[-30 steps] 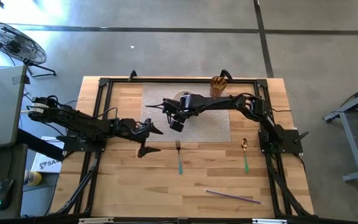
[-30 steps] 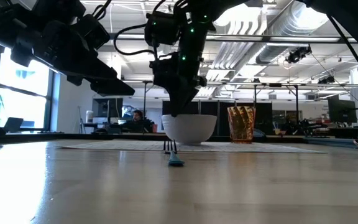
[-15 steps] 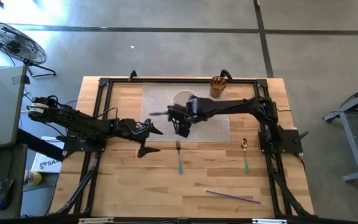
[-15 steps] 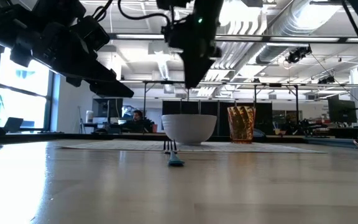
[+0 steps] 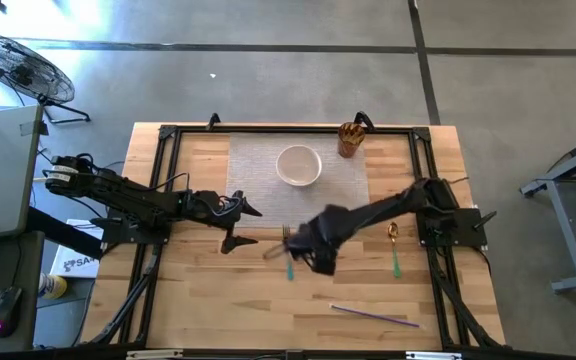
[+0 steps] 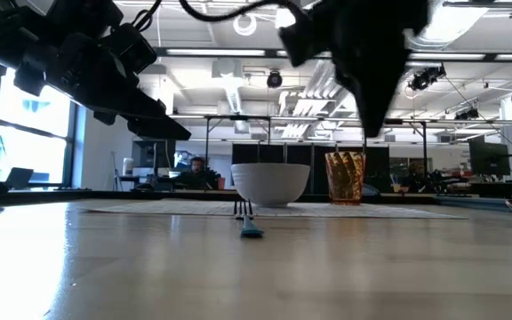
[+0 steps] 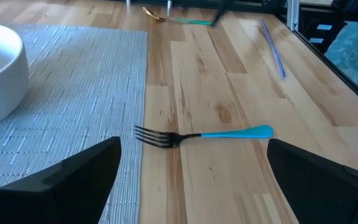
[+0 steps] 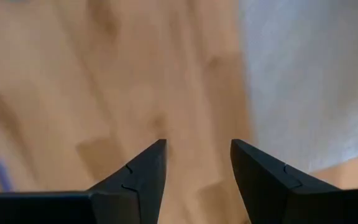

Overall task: Pick & Place Utensil
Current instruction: Put the green spoon into the white bowl on the gray mat, then put the blue fork into the white bowl on the gray mat

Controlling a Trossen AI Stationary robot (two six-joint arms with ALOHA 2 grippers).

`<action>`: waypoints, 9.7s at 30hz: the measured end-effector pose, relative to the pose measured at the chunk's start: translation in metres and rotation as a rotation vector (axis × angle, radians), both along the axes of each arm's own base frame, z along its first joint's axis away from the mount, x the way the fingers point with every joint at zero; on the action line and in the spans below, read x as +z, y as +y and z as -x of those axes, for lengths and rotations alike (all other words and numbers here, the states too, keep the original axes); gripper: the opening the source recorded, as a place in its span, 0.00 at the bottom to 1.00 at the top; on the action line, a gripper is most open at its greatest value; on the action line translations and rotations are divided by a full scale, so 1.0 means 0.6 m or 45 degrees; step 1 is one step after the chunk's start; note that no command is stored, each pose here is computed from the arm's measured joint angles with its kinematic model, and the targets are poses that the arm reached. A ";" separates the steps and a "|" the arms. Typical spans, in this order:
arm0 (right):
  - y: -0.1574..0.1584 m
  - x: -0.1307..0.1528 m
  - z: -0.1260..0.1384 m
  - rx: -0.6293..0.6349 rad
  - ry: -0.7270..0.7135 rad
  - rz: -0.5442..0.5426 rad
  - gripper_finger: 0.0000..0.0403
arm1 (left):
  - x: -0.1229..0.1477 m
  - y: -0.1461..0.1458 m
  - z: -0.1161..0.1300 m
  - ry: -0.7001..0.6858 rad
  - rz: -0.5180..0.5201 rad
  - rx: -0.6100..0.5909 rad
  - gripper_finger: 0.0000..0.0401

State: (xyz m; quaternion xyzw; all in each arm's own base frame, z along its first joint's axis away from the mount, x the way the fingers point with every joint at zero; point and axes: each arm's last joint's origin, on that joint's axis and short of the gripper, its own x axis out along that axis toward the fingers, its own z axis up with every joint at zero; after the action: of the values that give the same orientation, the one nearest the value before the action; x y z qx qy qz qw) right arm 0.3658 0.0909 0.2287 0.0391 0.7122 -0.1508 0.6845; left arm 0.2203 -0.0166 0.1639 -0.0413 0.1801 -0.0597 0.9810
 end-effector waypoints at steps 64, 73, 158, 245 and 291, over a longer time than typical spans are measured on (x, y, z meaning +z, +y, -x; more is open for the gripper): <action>-0.041 -0.156 0.340 -1.305 -0.221 -0.087 0.02 | -0.003 0.000 0.001 0.027 -0.002 0.001 1.00; -0.039 -0.156 0.339 -1.294 -0.200 -0.121 0.02 | -0.003 0.000 0.001 0.027 -0.002 0.000 1.00; -0.410 -0.002 -0.062 -0.671 -0.663 -0.104 0.04 | -0.003 0.000 0.001 0.028 -0.002 0.000 1.00; 0.013 -0.158 -0.114 -0.546 -0.600 0.030 0.32 | -0.007 0.000 0.003 0.058 -0.005 0.004 1.00; 0.042 -0.144 -0.087 0.221 -0.418 -0.044 0.16 | -0.007 0.000 0.003 0.057 -0.005 0.005 1.00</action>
State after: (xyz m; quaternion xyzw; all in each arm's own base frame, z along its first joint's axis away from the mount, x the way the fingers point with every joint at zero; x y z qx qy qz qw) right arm 0.4182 0.1163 0.1425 0.0133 0.5942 -0.0704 0.8011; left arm 0.2187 -0.0164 0.1598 -0.0409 0.2021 -0.0566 0.9769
